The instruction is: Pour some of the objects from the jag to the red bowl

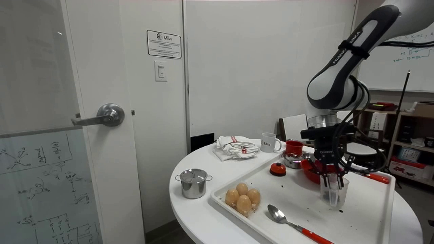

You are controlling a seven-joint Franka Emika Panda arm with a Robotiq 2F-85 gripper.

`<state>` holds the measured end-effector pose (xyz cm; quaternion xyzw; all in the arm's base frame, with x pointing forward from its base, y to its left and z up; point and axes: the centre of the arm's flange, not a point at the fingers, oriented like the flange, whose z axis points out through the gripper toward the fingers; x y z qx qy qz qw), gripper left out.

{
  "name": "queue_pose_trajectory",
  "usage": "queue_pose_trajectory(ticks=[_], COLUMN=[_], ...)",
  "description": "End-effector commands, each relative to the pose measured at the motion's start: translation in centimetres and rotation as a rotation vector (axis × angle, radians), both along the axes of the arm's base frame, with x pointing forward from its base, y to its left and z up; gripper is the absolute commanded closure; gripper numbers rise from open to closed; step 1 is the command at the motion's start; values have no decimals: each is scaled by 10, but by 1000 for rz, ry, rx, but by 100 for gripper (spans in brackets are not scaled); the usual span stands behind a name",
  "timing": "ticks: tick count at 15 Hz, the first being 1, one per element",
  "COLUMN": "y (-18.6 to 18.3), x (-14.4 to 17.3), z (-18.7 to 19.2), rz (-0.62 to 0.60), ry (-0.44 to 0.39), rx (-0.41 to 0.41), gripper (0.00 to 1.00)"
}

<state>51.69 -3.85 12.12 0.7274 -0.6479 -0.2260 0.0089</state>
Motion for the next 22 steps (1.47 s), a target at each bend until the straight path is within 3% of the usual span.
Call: queue_pose_trajectory(ticks=[1,4,7,12,17,21,22], y=[8,8,-5,-54,-108,-125,-124], x=[-4,-5,-8,-10,-17,-19,-8], z=[-8,-6,12,69,116,142,127], rz=[-7,-24,-40,-51,208,388,303], ry=[2,6,-24,-128,-250,-354,-308], rx=[-47,-33,-5,13,25,47,23], gripper=[42,17,0,0,0,0,0])
